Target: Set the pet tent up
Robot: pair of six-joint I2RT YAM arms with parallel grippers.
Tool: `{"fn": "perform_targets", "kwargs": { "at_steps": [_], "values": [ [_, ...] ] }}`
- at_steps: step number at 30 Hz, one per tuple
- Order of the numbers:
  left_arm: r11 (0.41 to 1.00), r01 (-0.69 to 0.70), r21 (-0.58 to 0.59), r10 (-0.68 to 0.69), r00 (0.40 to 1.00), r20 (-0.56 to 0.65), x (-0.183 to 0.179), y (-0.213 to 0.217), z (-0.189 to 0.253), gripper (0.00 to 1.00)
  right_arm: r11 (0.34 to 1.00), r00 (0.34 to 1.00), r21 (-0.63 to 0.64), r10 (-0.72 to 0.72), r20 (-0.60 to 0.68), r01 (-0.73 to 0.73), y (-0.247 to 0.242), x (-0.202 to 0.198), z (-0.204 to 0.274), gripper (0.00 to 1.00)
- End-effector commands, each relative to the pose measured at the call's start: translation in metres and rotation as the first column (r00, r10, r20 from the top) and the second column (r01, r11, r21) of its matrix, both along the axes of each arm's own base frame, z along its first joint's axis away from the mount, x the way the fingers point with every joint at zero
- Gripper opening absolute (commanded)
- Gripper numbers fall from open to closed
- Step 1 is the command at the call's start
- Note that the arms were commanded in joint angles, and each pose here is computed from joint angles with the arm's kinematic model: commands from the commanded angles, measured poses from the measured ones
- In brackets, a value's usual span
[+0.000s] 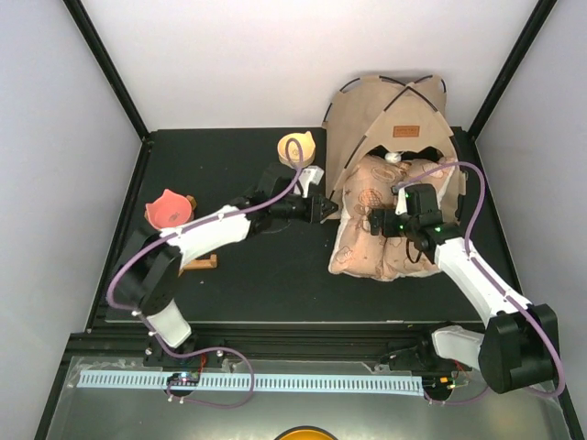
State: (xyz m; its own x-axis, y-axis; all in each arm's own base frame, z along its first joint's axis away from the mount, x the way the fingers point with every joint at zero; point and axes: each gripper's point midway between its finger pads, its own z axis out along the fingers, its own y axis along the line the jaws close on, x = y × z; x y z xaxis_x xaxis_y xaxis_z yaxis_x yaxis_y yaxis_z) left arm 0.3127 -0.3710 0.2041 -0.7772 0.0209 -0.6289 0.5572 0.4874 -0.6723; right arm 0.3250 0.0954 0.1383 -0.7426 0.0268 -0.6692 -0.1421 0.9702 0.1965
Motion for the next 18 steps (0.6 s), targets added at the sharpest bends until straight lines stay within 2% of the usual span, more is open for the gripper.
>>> {"fn": "perform_targets", "kwargs": {
  "at_steps": [1, 3, 12, 15, 18],
  "values": [
    [0.991, 0.11, 0.079, -0.104, 0.992, -0.072, 0.008, -0.017, -0.039, 0.18, 0.992, 0.993, 0.051, 0.114, -0.015, -0.113, 0.025, -0.003, 0.005, 1.0],
    [0.988, 0.135, 0.075, -0.129, 0.988, -0.081, 0.004, -0.027, -0.046, 0.14, 0.989, 0.991, 0.065, 0.133, -0.024, -0.131, 0.031, -0.001, 0.005, 1.0],
    [0.974, 0.216, 0.075, -0.205, 0.97, -0.131, -0.021, -0.066, -0.07, 0.13, 0.98, 0.98, 0.07, 0.191, -0.054, -0.187, 0.058, -0.003, 0.001, 1.0],
    [0.965, 0.26, 0.02, -0.255, 0.958, -0.131, -0.029, -0.079, -0.063, 0.12, 0.987, 0.984, 0.031, 0.159, -0.085, -0.157, 0.059, 0.0, -0.01, 1.0],
    [0.965, 0.263, 0.013, -0.259, 0.959, -0.118, -0.032, -0.081, -0.06, 0.12, 0.995, 0.989, -0.011, 0.095, -0.115, -0.096, 0.053, 0.005, -0.024, 1.0]
  ]
}}
